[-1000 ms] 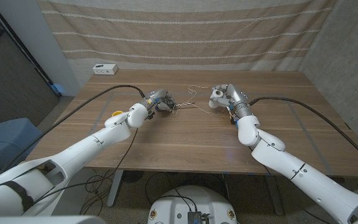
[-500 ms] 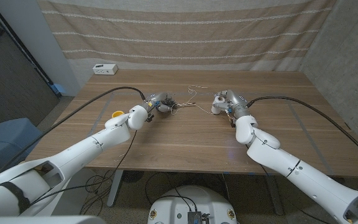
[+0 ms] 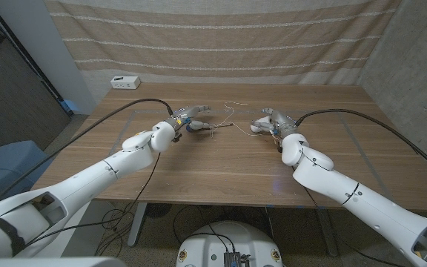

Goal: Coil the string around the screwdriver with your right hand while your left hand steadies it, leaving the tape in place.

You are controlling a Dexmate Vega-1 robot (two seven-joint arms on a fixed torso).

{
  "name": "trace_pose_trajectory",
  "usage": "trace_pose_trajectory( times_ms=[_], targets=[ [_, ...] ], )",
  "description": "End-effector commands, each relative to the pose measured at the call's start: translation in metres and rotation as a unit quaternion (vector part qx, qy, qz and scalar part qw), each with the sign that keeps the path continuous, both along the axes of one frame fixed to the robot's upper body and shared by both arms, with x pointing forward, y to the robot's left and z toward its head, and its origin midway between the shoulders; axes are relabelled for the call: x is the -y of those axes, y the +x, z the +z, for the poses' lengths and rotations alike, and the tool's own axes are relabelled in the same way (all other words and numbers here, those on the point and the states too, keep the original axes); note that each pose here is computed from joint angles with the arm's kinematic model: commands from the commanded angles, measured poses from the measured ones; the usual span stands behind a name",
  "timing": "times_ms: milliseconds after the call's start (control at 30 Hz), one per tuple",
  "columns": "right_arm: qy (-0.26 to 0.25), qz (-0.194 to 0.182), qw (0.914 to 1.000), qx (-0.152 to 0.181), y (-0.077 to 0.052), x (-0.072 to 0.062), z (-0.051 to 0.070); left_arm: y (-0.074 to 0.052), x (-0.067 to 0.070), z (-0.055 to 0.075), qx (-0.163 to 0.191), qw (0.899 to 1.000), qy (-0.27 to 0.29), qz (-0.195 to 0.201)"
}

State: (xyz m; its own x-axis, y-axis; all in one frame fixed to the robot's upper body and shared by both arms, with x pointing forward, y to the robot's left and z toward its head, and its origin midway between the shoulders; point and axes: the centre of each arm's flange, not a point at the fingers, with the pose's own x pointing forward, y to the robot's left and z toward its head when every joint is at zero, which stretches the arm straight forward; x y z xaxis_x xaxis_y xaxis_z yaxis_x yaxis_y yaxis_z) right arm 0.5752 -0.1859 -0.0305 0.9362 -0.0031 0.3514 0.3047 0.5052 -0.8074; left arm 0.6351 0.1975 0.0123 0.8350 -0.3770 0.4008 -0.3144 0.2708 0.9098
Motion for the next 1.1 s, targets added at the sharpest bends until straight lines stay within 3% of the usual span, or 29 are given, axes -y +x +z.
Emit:
trace_pose_trajectory(
  times_ms=[33, 233, 467, 500, 533, 567, 600, 633, 700, 900, 1100],
  targets=[
    [0.021, 0.011, 0.9996, 0.013, -0.014, 0.001, 0.004, -0.027, -0.011, 0.016, 0.043, 0.997, -0.047, -0.049],
    [0.062, 0.053, 0.9944, 0.067, -0.025, 0.0, 0.008, -0.036, -0.025, 0.019, 0.067, 0.987, -0.11, -0.095],
    [0.118, 0.107, 0.9779, 0.135, -0.036, -0.001, 0.013, -0.041, -0.047, 0.019, 0.069, 0.971, -0.178, -0.142],
    [0.128, 0.115, 0.9735, 0.151, -0.038, 0.0, 0.013, -0.042, -0.051, 0.019, 0.069, 0.969, -0.184, -0.148],
    [0.157, 0.131, 0.9614, 0.184, -0.042, 0.0, 0.015, -0.045, -0.058, 0.017, 0.068, 0.964, -0.201, -0.161],
    [0.158, 0.133, 0.9603, 0.187, -0.042, 0.0, 0.015, -0.045, -0.058, 0.017, 0.068, 0.964, -0.201, -0.162],
    [0.173, 0.144, 0.9528, 0.204, -0.044, 0.001, 0.015, -0.046, -0.062, 0.017, 0.068, 0.96, -0.212, -0.172],
    [0.206, 0.164, 0.9348, 0.239, -0.047, 0.003, 0.016, -0.048, -0.07, 0.014, 0.063, 0.954, -0.227, -0.186],
    [0.226, 0.178, 0.921, 0.263, -0.048, 0.003, 0.017, -0.049, -0.078, 0.009, 0.059, 0.947, -0.241, -0.202],
    [0.273, 0.213, 0.896, 0.278, -0.046, -0.007, 0.018, -0.041, -0.104, -0.014, 0.015, 0.925, -0.303, -0.228],
    [0.295, 0.261, 0.8796, 0.267, -0.036, -0.025, 0.026, -0.031, -0.126, -0.035, -0.016, 0.904, -0.368, -0.216]
  ],
)
